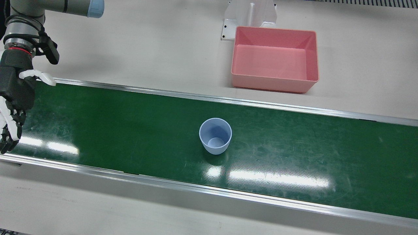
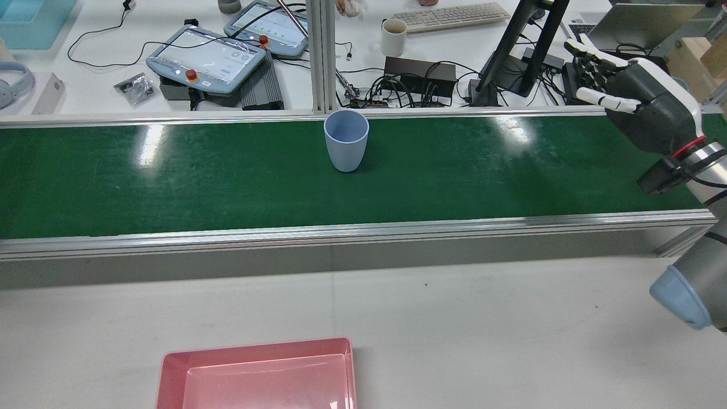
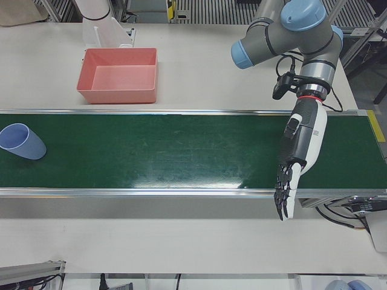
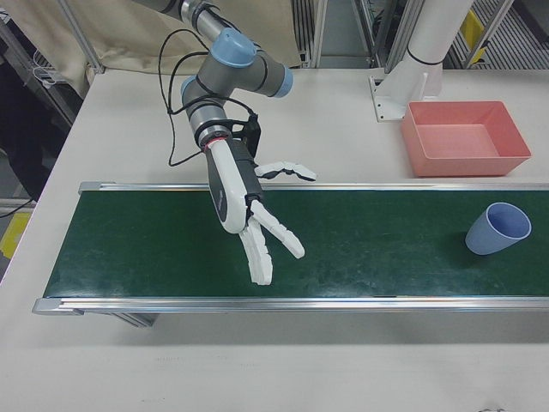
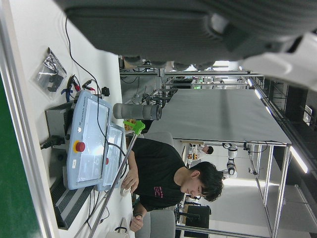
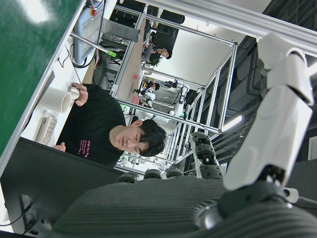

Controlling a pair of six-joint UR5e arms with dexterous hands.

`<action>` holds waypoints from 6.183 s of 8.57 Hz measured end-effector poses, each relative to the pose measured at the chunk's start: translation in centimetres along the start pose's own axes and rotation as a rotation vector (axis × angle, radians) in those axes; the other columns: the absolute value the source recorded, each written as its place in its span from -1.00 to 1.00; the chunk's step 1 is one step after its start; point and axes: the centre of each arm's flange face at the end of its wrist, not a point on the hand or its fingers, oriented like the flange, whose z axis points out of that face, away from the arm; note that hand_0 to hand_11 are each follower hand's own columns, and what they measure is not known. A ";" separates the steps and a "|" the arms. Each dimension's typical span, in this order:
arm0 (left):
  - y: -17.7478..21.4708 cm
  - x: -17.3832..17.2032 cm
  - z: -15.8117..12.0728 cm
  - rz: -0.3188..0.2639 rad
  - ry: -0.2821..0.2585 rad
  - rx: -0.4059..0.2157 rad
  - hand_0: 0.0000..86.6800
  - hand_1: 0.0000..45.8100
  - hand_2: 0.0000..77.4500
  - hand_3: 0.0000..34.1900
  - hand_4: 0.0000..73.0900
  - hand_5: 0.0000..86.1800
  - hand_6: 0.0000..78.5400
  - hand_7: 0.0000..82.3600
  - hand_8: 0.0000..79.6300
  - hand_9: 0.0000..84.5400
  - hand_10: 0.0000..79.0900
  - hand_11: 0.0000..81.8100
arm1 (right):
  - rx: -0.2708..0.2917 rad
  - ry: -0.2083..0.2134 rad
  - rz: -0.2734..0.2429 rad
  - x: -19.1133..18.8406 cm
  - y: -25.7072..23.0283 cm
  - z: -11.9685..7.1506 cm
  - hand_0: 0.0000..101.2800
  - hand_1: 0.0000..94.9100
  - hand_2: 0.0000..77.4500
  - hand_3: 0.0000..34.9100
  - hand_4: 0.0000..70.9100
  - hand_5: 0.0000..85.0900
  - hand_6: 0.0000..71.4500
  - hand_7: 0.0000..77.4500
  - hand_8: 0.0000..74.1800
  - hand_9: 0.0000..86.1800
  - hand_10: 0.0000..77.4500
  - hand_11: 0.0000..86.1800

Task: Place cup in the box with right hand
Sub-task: 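Lower the open right hand beside the approaching blue cup, then close the right hand around the blue cup and lift it, then carry the blue cup with the right hand over the pink tray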

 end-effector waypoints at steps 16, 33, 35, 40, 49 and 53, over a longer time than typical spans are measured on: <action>0.1 0.0 0.0 0.000 0.000 -0.001 -1.00 -0.98 -0.99 -1.00 -1.00 -1.00 -1.00 -1.00 -1.00 -0.99 -1.00 -1.00 | 0.032 0.031 -0.107 6.7 5.1 0.0 -0.03 -0.67 -0.86 -1.00 -1.00 -0.90 -0.98 -0.96 -0.99 -0.99 -1.00 -0.99; 0.1 0.0 0.0 0.000 0.000 0.000 -1.00 -0.98 -0.99 -1.00 -1.00 -1.00 -1.00 -1.00 -1.00 -1.00 -1.00 -1.00 | 0.085 0.046 -0.114 10.6 3.3 -0.4 -0.04 -0.68 -0.80 -1.00 -1.00 -0.90 -0.98 -0.96 -0.99 -0.99 -1.00 -0.97; 0.1 0.0 0.0 0.000 0.000 0.000 -1.00 -0.98 -0.99 -1.00 -1.00 -1.00 -1.00 -1.00 -1.00 -1.00 -1.00 -1.00 | 0.085 0.046 -0.114 10.7 3.3 -0.4 -0.04 -0.67 -0.80 -1.00 -1.00 -0.90 -0.98 -0.96 -0.99 -0.99 -1.00 -0.99; 0.1 0.0 0.0 0.000 0.000 0.000 -1.00 -0.98 -0.99 -1.00 -1.00 -1.00 -1.00 -1.00 -1.00 -1.00 -1.00 -1.00 | 0.103 0.037 -0.122 10.7 2.6 -0.5 -0.08 -0.56 -0.37 -1.00 -1.00 -0.92 -0.98 -0.96 -0.99 -0.99 -1.00 -0.99; 0.1 0.0 0.0 0.000 0.000 0.000 -1.00 -0.98 -0.99 -1.00 -1.00 -1.00 -1.00 -1.00 -1.00 -1.00 -1.00 -1.00 | -0.001 -0.059 -0.011 6.7 8.4 1.1 0.00 -0.79 -0.01 -1.00 -0.11 -0.72 -0.31 0.82 0.40 0.29 -0.37 -0.09; 0.1 0.0 0.0 0.000 0.000 0.000 -1.00 -0.98 -0.99 -1.00 -1.00 -1.00 -1.00 -1.00 -1.00 -1.00 -1.00 -1.00 | -0.301 0.009 0.066 10.2 25.1 -2.5 -0.04 -0.80 -0.01 -1.00 -0.11 -0.73 -0.34 0.80 0.41 0.29 -0.31 -0.05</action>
